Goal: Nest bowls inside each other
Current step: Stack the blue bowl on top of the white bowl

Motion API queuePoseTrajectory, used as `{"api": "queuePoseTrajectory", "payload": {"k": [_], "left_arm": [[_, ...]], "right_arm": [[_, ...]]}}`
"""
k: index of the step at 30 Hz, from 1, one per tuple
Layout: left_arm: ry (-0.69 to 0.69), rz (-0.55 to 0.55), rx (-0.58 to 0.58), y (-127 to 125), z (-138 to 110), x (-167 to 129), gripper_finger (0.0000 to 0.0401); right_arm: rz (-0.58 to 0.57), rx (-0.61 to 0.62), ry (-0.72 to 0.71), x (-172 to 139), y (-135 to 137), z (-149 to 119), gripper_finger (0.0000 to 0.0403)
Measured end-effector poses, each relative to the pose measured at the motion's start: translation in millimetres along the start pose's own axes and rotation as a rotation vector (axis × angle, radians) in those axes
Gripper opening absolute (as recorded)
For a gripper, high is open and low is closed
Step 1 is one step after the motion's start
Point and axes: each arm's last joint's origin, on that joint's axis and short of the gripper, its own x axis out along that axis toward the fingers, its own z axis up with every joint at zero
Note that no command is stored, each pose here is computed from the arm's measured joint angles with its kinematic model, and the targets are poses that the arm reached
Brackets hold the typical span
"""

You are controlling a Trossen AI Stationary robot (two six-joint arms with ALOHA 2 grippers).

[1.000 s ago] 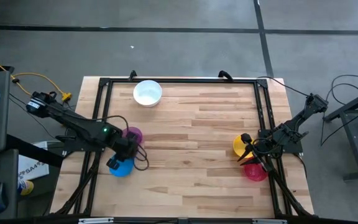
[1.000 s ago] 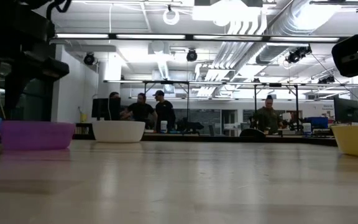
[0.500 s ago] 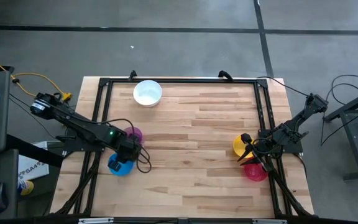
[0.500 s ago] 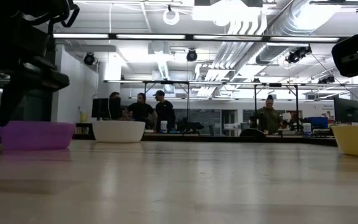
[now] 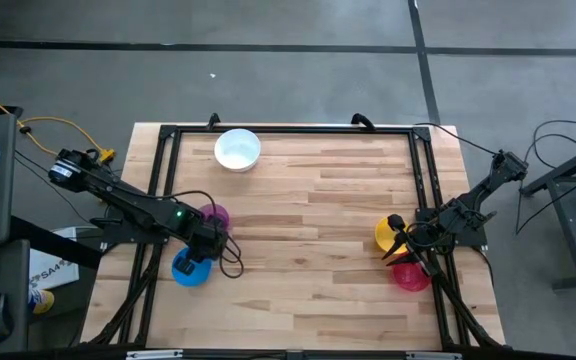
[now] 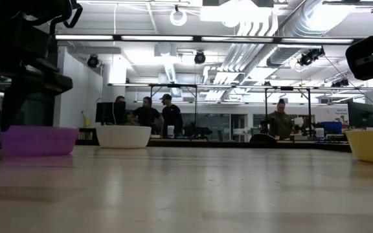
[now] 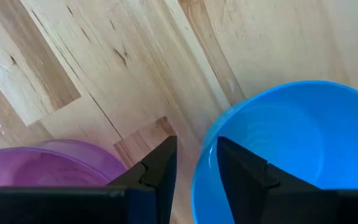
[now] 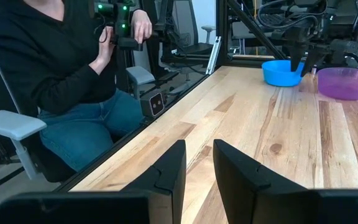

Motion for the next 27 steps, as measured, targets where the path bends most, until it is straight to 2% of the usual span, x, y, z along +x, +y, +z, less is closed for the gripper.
{"api": "queuePoseTrajectory", "payload": {"k": [20,23,27], "left_arm": [[0.017,-0.032,-0.068,-1.2,-1.8,-0.1,0.0113],[0.015,-0.032,-0.063,-1.2,-1.6,-0.1,0.0095],[0.014,-0.032,-0.062,-1.2,-1.5,-0.1,0.0046]], "right_arm": [[0.0,0.0,0.0,0.0,0.0,0.0,0.0075],[0.0,0.0,0.0,0.0,0.0,0.0,0.0075],[0.0,0.0,0.0,0.0,0.0,0.0,0.0075]]}}
